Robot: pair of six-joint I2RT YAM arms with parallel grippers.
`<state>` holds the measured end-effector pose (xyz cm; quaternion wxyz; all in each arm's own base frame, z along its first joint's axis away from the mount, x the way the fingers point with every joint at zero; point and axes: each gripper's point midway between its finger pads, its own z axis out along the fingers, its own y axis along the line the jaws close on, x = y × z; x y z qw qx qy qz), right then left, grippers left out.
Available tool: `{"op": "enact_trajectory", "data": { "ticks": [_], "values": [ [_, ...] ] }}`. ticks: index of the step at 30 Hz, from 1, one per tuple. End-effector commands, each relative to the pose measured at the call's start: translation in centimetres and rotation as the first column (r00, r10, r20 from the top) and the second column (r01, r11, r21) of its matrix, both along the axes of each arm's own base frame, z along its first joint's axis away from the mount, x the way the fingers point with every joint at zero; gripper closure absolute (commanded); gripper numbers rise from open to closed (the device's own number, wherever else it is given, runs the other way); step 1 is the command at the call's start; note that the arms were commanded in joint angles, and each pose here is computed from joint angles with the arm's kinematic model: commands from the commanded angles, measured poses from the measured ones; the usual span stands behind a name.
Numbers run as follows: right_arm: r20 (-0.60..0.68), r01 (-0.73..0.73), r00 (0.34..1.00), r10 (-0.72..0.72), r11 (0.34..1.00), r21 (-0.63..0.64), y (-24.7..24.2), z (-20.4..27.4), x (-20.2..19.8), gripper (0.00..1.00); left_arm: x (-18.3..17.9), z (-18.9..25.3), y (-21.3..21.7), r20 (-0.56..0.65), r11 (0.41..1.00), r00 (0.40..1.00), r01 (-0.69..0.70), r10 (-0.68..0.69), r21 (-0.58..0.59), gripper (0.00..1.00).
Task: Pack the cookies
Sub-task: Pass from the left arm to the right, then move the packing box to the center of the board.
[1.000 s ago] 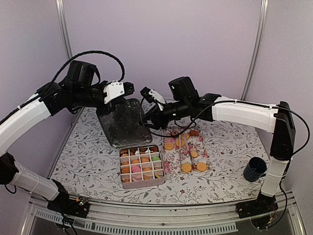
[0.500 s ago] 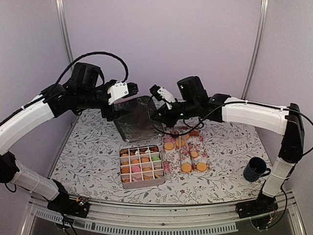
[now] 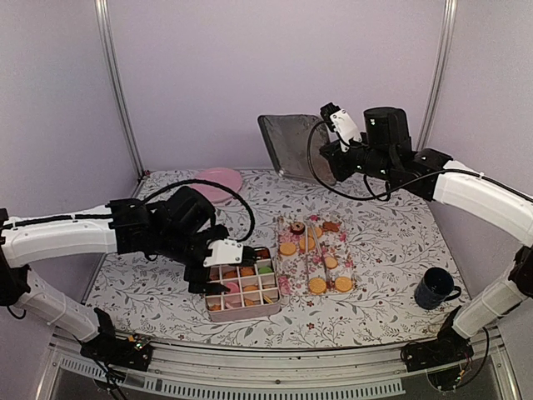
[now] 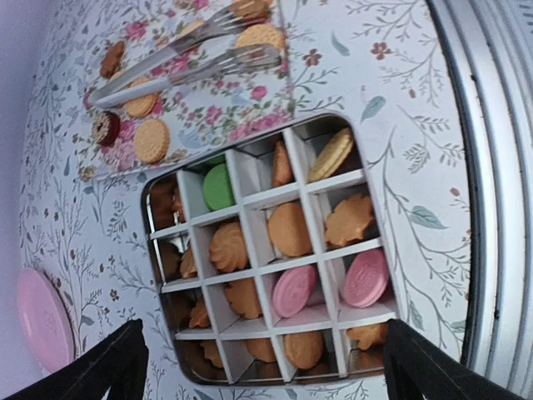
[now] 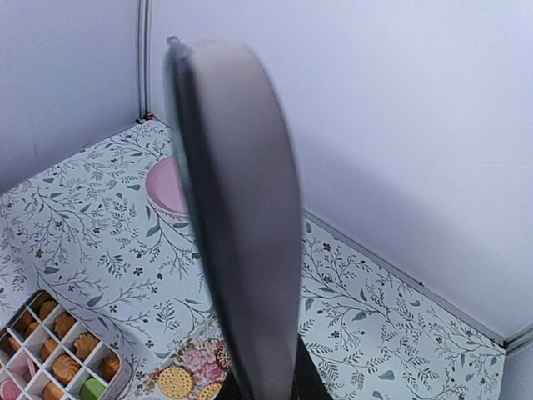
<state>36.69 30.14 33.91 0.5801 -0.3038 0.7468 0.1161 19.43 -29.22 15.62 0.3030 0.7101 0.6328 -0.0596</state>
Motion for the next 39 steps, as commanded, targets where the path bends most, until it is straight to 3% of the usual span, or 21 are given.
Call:
{"op": "enact_trajectory", "data": {
  "ticks": [1,7,12,23,29,33,36,39],
  "values": [
    [0.04,0.107,0.993,-0.107,0.994,0.005,-2.4,0.7,0.6,1.0,-3.7,-1.9,-2.0,-0.033,0.997,0.997,0.075,-0.075,0.006,0.01],
    [-0.023,0.108,0.994,-0.109,0.994,-0.021,-1.8,-1.6,1.0,1.0,-5.9,-5.4,-2.9,-0.035,0.993,0.993,0.11,-0.108,0.048,0.01],
    [-0.047,0.092,0.995,-0.092,0.996,-0.013,-1.2,-2.1,1.1,1.0,-3.6,-7.7,-1.6,0.241,0.991,0.965,0.079,-0.103,0.11,0.01],
    [-0.077,0.017,0.997,-0.02,0.999,-0.034,0.8,-3.2,0.0,0.97,0.3,-5.8,0.8,0.439,0.995,0.895,0.048,-0.084,0.092,0.02],
    [-0.07,0.014,0.997,-0.023,0.992,-0.127,2.8,-5.7,-0.7,0.97,2.8,-5.5,2.3,0.461,0.996,0.887,-0.014,-0.027,0.086,0.02],
    [-0.047,0.012,0.999,-0.021,0.983,-0.181,4.4,-6.6,-1.4,0.98,2.1,-3.6,1.6,0.383,0.999,0.923,0.014,-0.024,0.029,0.01],
    [0.0,0.008,1.0,-0.008,0.969,-0.246,6.1,-7.1,-2.4,0.98,1.5,-0.3,2.1,0.262,0.996,0.965,0.032,-0.009,-0.085,0.01],
    [0.052,0.023,0.999,-0.006,0.937,-0.348,8.0,-8.0,-3.3,0.99,2.4,4.1,4.2,0.173,0.973,0.982,-0.037,0.078,-0.23,0.01]
  ]
}}
